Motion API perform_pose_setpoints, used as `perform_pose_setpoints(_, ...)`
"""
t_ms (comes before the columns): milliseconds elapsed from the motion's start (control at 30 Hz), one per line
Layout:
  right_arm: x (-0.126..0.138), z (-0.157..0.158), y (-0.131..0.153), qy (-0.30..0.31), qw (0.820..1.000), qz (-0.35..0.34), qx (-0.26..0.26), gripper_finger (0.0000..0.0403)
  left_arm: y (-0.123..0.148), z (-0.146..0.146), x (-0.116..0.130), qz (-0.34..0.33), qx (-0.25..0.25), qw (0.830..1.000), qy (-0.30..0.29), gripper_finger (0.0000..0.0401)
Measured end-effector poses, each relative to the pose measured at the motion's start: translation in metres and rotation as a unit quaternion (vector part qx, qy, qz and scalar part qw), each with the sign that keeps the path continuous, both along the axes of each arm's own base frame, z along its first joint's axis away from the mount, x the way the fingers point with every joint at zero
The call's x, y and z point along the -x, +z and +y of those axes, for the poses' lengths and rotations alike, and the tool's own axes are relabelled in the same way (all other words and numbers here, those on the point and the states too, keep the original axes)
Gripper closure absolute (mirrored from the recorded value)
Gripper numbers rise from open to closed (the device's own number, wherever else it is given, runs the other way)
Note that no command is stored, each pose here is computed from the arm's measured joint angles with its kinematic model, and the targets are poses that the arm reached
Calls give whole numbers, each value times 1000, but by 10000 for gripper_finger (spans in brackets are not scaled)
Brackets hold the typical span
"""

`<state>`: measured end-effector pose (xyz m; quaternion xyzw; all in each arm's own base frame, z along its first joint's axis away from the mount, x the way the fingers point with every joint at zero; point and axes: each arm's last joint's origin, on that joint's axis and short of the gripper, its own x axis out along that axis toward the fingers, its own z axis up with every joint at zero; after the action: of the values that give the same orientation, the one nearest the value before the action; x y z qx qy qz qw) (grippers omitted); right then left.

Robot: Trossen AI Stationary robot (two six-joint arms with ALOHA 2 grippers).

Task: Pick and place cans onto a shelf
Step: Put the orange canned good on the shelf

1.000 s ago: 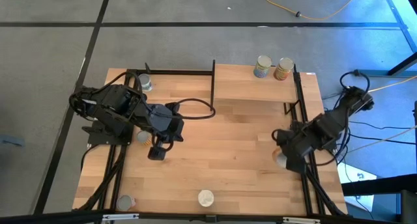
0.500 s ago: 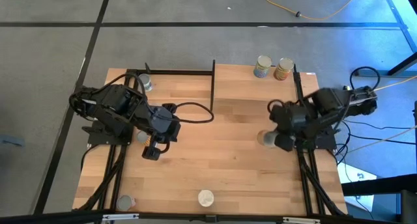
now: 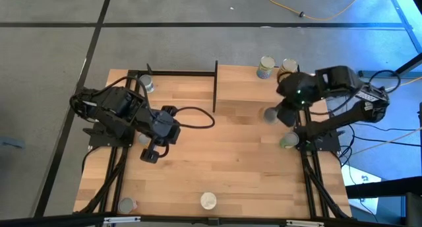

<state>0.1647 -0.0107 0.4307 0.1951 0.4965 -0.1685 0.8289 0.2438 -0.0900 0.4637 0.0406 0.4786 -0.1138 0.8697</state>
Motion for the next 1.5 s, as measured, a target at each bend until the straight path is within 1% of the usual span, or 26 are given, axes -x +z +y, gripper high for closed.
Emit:
perform_pose_setpoints(167, 19, -15, 4, -30, 999, -16, 16, 403, 0, 0, 0, 0, 0, 1000, 0, 401)
perform_pose_setpoints(333, 34, -30, 8, -77, 995, -21, 56, 403, 0, 0, 0, 0, 0, 1000, 1, 401)
perform_pose_setpoints(433, 38, -40, 8, -106, 992, -14, 71, 403, 0, 0, 0, 0, 2, 1000, 3, 401)
perform_pose_setpoints(567, 39, -53, 6, -115, 991, -2, 75, 403, 0, 0, -1, -2, 3, 1000, 4, 401)
perform_pose_setpoints(767, 46, -71, 5, -148, 985, 12, 82, 403, 1, 0, -1, -7, 5, 1000, 5, 401)
perform_pose_setpoints(1033, 49, -84, 3, -156, 985, 21, 73, 403, 1, 0, -1, -7, 5, 1000, 5, 401)
perform_pose_setpoints(1500, 33, -112, -11, -149, 984, 71, 63, 403, 1, 0, -1, -6, 5, 1000, 5, 401)
